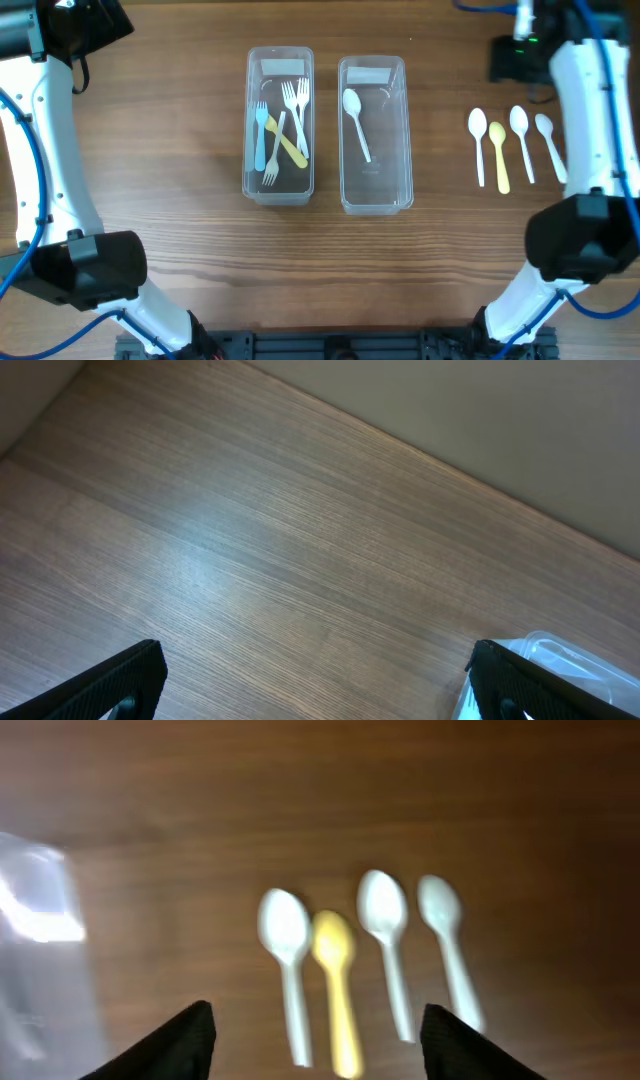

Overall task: Pack container
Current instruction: 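Carry the white spoon into the right container and release it, then lower the right gripper onto the leftmost white spoon and grasp it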

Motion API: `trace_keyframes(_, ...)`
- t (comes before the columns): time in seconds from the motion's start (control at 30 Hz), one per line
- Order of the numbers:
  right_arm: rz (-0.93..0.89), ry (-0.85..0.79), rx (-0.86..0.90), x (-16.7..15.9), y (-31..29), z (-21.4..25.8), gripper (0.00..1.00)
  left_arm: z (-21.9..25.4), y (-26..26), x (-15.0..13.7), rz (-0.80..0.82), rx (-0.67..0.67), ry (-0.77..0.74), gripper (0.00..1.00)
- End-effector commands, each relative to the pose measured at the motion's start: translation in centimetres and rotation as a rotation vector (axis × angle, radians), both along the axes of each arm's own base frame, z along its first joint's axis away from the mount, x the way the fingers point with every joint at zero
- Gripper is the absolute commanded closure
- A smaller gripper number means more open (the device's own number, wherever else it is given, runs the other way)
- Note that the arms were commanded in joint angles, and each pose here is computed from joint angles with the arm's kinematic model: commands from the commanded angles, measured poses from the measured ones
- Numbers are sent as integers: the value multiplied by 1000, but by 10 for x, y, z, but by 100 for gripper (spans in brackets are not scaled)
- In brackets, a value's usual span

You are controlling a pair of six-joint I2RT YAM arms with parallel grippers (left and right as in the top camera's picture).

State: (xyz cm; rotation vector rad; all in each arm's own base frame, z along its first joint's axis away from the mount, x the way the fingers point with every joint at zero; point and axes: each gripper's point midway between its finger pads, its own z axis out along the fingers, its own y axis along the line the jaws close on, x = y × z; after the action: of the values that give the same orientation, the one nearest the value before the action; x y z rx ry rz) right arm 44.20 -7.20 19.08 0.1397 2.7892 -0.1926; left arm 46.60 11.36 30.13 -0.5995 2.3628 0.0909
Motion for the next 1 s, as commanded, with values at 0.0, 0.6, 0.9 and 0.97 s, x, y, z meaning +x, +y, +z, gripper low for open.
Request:
trace_keyframes(0.0,80,73,34,-16,-10,-27,35,2,3,-1,12,7,-6,0)
trace_keyframes(0.6,97,246,244,-81,25,-176,44,2,3,-1,12,7,-6,0)
trace_keyframes(0.9,110,133,225,-57,22,-180,45,2,3,-1,12,7,-6,0)
trace_keyframes(0.97,114,96,215,-48,20,-178,46,2,3,-1,12,7,-6,0)
